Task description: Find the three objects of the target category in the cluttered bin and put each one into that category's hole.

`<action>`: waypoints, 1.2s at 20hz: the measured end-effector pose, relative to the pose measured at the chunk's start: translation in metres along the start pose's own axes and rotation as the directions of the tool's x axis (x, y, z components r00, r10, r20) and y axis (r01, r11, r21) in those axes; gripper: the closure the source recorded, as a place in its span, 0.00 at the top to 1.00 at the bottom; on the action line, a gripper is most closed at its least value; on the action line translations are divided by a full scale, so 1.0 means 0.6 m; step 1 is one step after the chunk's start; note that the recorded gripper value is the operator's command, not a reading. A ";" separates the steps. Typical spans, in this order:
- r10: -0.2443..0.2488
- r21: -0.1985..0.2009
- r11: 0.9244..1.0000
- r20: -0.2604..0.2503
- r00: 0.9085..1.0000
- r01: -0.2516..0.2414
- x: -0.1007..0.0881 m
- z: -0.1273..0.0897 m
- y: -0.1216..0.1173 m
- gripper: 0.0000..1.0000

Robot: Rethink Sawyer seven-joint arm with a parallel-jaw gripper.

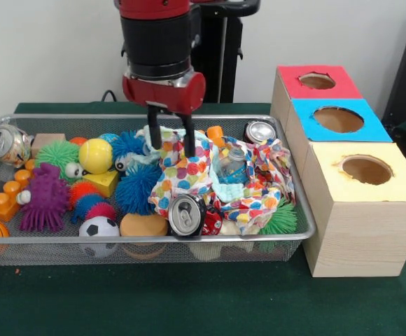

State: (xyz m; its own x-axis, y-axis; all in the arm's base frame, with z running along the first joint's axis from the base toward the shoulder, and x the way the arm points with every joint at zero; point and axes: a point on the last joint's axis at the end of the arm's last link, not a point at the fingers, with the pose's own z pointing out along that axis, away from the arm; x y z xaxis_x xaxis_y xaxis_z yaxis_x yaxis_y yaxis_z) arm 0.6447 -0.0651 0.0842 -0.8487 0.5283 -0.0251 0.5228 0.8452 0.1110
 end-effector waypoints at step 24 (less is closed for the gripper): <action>-0.126 0.117 0.983 -0.133 0.983 0.142 0.122 0.144 0.025 1.00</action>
State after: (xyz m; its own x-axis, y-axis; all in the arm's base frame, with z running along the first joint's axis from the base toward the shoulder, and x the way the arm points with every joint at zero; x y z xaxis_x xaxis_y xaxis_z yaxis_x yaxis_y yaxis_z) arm 0.5971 -0.0068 -0.0018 -0.9109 0.4020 0.0930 0.4029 0.9152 -0.0105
